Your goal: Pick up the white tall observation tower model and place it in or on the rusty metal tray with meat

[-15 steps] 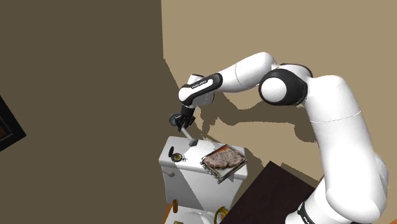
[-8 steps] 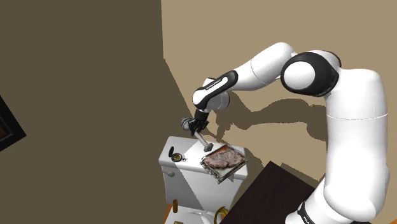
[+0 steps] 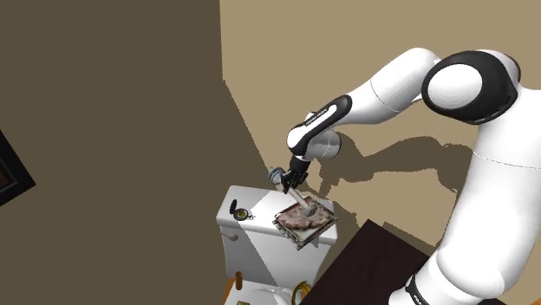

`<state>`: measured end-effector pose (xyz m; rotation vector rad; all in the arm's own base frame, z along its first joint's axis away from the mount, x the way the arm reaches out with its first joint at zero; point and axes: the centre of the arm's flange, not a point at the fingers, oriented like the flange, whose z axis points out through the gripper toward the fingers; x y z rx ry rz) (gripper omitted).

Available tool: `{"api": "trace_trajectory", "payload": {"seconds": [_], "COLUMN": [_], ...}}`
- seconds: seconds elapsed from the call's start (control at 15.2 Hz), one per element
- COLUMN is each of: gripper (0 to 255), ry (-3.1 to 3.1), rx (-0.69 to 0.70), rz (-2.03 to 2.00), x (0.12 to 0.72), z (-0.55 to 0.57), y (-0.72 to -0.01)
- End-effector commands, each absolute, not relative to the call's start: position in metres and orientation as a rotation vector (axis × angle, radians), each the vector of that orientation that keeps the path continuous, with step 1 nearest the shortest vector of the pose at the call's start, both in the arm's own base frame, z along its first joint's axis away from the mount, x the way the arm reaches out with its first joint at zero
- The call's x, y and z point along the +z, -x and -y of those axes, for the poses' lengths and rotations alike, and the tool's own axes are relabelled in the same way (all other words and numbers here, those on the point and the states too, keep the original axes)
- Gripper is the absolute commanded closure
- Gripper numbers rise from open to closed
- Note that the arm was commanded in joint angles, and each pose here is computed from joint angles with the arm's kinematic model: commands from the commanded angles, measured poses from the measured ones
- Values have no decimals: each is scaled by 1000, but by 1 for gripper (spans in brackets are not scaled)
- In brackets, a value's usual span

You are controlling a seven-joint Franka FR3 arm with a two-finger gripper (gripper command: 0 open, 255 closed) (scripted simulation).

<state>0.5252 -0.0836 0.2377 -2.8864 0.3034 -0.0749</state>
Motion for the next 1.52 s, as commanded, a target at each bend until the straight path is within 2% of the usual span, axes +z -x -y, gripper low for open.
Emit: {"api": "trace_trajectory", "payload": {"seconds": [0.0,0.4,1.19,1.45], "gripper": [255,255,255,255], "ry": [2887,2887,2887,2887], "rx": [-76,-76,-76,-76], "rz": [-302,-302,-302,-302], "x": [239,238,170,170], "z": [91,120,120,120], "y": [-501,-428,-428,-428]}}
